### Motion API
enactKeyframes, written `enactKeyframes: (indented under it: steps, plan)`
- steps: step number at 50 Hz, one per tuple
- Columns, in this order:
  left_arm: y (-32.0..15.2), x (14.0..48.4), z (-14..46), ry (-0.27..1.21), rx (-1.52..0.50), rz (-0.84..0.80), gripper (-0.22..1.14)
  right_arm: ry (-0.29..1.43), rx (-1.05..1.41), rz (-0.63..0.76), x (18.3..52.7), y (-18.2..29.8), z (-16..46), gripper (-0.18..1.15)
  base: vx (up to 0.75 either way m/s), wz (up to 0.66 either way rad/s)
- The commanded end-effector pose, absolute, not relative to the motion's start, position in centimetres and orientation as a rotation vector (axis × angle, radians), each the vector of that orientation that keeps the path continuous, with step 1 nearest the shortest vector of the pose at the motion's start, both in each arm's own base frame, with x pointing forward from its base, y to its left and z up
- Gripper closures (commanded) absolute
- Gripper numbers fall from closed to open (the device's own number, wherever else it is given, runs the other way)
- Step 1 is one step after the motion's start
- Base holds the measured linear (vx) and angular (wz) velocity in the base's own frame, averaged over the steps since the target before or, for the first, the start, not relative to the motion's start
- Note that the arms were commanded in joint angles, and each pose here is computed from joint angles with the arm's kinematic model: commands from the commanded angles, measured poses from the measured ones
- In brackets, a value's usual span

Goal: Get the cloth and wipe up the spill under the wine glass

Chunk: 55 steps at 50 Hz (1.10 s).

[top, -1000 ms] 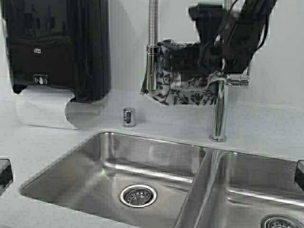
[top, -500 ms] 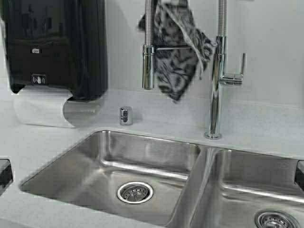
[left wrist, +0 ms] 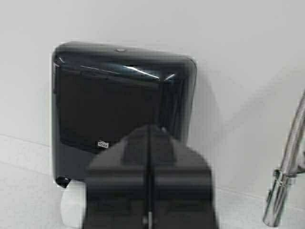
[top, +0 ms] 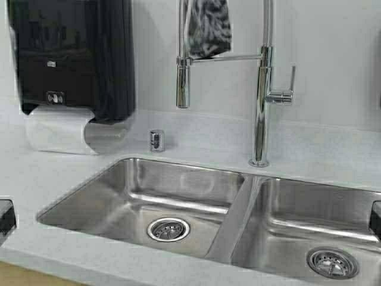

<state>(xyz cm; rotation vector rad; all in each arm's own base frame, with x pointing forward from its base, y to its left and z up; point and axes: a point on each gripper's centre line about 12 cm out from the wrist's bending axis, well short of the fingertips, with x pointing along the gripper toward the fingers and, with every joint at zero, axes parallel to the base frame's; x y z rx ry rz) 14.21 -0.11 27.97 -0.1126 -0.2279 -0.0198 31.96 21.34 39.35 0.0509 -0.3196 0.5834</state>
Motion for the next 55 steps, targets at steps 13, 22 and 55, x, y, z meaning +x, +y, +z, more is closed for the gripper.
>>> enactKeyframes:
  steps: [13,22,55]
  plan:
    - [-0.1,14.4,28.0,-0.222,-0.129,-0.018,0.88,-0.315,0.054,0.627,28.2,20.7,43.5,0.91,-0.12,0.12]
    - [-0.1,14.1,28.4,-0.243,-0.131,-0.02,0.88,-0.296,0.051,0.657,27.0,21.0,43.2,0.91,-0.13,0.14]
    - [-0.1,13.9,29.0,-0.255,-0.148,-0.023,0.88,-0.166,-0.008,0.658,26.0,20.1,37.1,0.91,-0.1,0.38]
